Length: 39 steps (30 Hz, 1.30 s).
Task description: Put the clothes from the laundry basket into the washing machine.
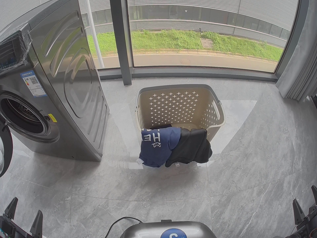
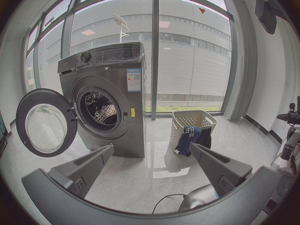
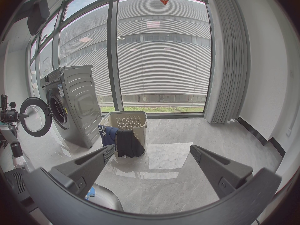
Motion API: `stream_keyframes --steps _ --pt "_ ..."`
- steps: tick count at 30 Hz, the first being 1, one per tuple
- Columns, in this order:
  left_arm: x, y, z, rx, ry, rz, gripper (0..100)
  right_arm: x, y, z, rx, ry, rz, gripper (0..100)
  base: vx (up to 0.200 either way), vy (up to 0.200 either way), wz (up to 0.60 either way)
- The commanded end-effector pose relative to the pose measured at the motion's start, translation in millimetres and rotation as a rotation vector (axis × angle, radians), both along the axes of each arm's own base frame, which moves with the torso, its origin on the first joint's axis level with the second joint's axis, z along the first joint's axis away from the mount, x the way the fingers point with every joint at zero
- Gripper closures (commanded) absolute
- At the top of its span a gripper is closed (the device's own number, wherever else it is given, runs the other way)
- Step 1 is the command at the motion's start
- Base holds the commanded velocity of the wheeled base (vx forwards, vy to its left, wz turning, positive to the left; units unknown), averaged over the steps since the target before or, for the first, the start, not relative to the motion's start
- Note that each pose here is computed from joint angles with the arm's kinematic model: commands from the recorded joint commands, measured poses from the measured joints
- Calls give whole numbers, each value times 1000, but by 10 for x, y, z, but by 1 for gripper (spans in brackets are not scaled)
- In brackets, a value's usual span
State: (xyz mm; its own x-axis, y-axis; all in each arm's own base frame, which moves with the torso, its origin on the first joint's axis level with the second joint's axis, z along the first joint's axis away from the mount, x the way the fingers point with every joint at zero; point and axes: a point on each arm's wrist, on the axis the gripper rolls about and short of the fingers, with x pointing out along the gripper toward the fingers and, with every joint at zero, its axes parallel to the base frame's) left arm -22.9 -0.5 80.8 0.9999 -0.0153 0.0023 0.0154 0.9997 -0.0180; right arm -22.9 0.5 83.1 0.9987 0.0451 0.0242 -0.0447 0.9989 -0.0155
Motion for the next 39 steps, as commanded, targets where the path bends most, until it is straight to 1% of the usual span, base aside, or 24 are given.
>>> stream_keyframes --steps 1,4,16,22,27,29,30,31,32,33,34,36,37,38,39 --pt "2 0 -42 0 2 0 0 1 0 -52 1 1 1 0 200 0 0" --pt "1 0 -43 0 1 0 0 1 0 -52 1 1 1 0 200 0 0" --pt "1 0 -44 1 2 2 0 1 -2 -51 1 0 -7 0 0 0 0" --pt "1 0 -43 1 1 2 0 1 -2 -52 4 1 -7 0 0 -200 0" --pt "1 0 -43 3 1 2 0 1 -5 -52 17 2 -20 0 0 0 0" --pt "1 0 -43 3 1 2 0 1 -3 -41 14 -9 -16 0 0 0 0" --pt "1 0 -43 3 1 2 0 -24 -3 55 19 -49 -12 0 0 0 0" --pt "1 0 -43 3 1 2 0 -69 -6 224 32 -99 -9 0 0 0 0" --pt "1 0 -43 3 1 2 0 -102 -7 377 45 -126 -5 0 0 0 0" --pt "1 0 -43 3 1 2 0 -102 -7 377 45 -126 -5 0 0 0 0" --pt "1 0 -43 6 1 2 0 -60 -5 669 48 -110 3 0 0 0 0" --pt "2 0 -42 9 2 0 0 77 2 773 44 -36 20 0 0 0 0" --pt "2 0 -42 9 2 0 0 77 2 773 44 -36 20 0 0 0 0" --pt "1 0 -43 7 1 0 0 329 17 852 51 85 63 0 0 0 0" --pt "1 0 -43 7 1 0 0 468 24 901 57 136 83 0 0 0 0"
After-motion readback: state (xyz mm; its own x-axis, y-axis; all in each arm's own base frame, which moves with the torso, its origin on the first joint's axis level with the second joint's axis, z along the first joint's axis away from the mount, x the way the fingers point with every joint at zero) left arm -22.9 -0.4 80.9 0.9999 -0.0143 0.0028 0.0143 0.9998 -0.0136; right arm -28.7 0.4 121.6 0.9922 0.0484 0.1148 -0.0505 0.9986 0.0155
